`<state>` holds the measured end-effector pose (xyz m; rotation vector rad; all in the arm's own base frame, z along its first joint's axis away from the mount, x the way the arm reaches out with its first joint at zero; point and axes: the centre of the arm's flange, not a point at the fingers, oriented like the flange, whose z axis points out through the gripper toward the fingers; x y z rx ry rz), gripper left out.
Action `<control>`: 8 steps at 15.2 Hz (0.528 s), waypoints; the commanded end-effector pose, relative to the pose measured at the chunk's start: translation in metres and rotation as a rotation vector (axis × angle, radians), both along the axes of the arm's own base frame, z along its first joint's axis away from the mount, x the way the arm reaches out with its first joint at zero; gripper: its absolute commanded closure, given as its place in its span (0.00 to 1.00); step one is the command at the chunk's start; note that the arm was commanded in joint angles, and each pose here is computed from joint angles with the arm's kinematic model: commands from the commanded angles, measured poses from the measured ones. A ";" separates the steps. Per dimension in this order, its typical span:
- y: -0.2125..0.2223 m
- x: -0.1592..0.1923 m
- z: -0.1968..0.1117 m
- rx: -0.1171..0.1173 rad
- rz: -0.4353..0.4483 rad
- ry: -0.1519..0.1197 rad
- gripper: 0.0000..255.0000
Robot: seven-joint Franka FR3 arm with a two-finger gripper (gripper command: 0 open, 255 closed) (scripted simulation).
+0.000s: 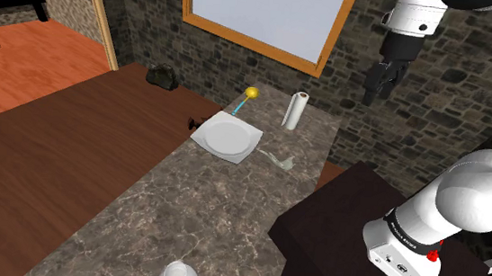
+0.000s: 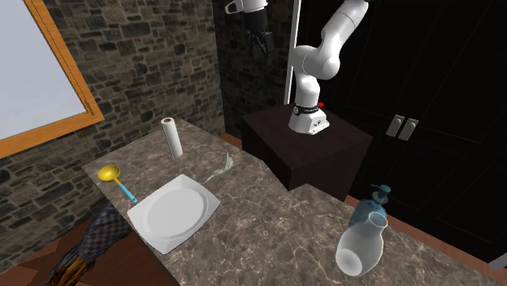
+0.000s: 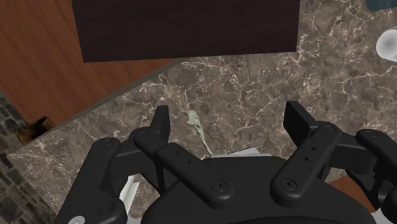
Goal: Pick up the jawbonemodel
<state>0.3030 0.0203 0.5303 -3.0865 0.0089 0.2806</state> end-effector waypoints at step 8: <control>0.000 0.038 -0.083 -0.012 0.047 -0.011 0.00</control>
